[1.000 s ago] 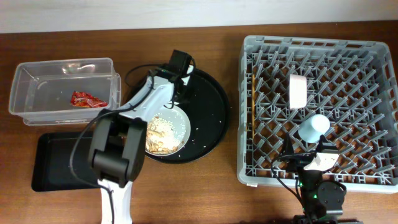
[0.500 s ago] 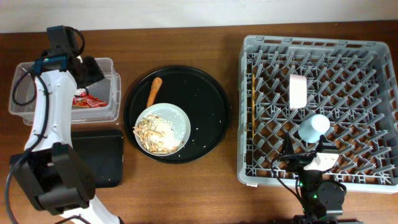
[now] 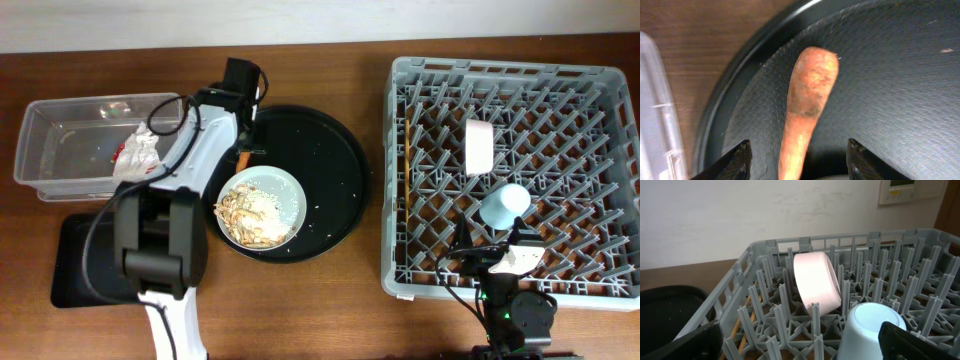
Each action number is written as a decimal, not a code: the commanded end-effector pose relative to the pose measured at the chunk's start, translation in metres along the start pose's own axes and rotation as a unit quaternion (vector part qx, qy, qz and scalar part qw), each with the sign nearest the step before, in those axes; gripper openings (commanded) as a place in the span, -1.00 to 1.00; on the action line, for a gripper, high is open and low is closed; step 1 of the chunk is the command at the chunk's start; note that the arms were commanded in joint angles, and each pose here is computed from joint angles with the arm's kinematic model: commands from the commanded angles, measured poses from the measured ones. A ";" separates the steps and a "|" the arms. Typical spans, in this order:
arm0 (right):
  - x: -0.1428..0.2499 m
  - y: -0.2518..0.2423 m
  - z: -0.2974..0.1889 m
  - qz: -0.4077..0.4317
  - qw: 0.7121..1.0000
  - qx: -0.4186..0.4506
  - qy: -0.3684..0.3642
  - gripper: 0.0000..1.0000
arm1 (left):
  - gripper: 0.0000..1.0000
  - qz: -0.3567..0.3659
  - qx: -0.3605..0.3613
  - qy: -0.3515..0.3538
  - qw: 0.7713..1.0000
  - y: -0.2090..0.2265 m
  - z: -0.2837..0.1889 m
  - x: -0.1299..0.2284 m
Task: Sort waste into correct bins and load items into the dishwasher rack
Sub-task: 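Pick up the carrot with the left gripper and place it on the black tray, then grasp the white plate with the left gripper and tip the rice onto the black tray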
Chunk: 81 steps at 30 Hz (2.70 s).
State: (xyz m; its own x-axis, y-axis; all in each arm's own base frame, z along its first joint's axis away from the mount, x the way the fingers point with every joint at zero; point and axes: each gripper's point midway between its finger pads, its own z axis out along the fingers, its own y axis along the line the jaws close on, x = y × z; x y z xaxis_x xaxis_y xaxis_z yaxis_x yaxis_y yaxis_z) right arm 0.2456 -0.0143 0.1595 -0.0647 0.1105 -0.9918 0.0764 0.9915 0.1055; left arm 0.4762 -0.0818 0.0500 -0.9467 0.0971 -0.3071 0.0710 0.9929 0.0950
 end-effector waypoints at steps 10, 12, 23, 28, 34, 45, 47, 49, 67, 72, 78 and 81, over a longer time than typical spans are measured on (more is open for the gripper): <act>0.004 -0.002 0.000 0.002 1.000 0.003 0.003 0.96 | -0.33 0.085 -0.009 0.026 0.996 0.002 0.044 0.014; 0.004 -0.002 0.000 0.002 1.000 0.003 0.003 0.96 | -0.32 0.085 -0.010 0.029 0.996 0.002 0.047 0.016; 0.004 -0.002 0.000 0.002 1.000 0.003 0.003 0.96 | -0.75 0.058 -0.092 -0.077 0.991 0.039 -0.067 -0.070; 0.004 -0.002 0.000 0.002 1.000 0.003 0.003 0.96 | -0.99 -0.167 -0.106 -0.037 0.980 0.088 -0.187 -0.003; 0.004 -0.002 0.000 0.002 1.000 0.003 0.003 0.96 | -0.99 -0.386 -0.182 0.055 0.903 0.182 -0.227 0.127; 0.004 -0.002 0.000 0.002 1.000 0.003 0.003 0.96 | 0.23 -0.567 -0.060 0.093 0.816 0.181 -0.079 0.244; 0.004 -0.002 0.000 0.002 1.000 0.003 0.003 0.96 | 0.73 -0.546 0.015 0.080 0.834 0.168 -0.096 0.213; 0.004 -0.002 0.000 0.002 1.000 0.003 0.003 0.96 | 0.64 -0.471 0.075 0.042 0.878 0.154 -0.123 0.170; 0.004 -0.002 0.000 0.002 1.000 0.003 0.003 0.96 | -0.55 0.200 0.028 0.084 0.976 -0.131 -0.015 0.171; 0.004 -0.002 0.000 0.002 1.000 0.003 0.003 0.96 | -0.99 0.198 0.021 0.068 0.977 -0.134 -0.032 0.151; 0.004 -0.002 0.000 0.002 1.000 0.003 0.003 0.96 | -1.00 0.113 -0.066 0.014 0.991 -0.111 -0.104 0.089; 0.004 -0.002 0.000 0.002 1.000 0.003 0.003 0.96 | -1.00 0.093 -0.062 -0.007 0.994 -0.104 -0.127 0.085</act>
State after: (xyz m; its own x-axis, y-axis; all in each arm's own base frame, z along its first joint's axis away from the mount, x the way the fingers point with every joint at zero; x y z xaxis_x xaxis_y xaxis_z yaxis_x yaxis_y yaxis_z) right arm 0.2456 -0.0145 0.1596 -0.0642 0.1109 -0.9918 0.0771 0.9914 0.1059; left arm 0.3433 -0.1926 0.1021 -0.9220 0.3361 -0.1921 0.2830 0.9238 0.2579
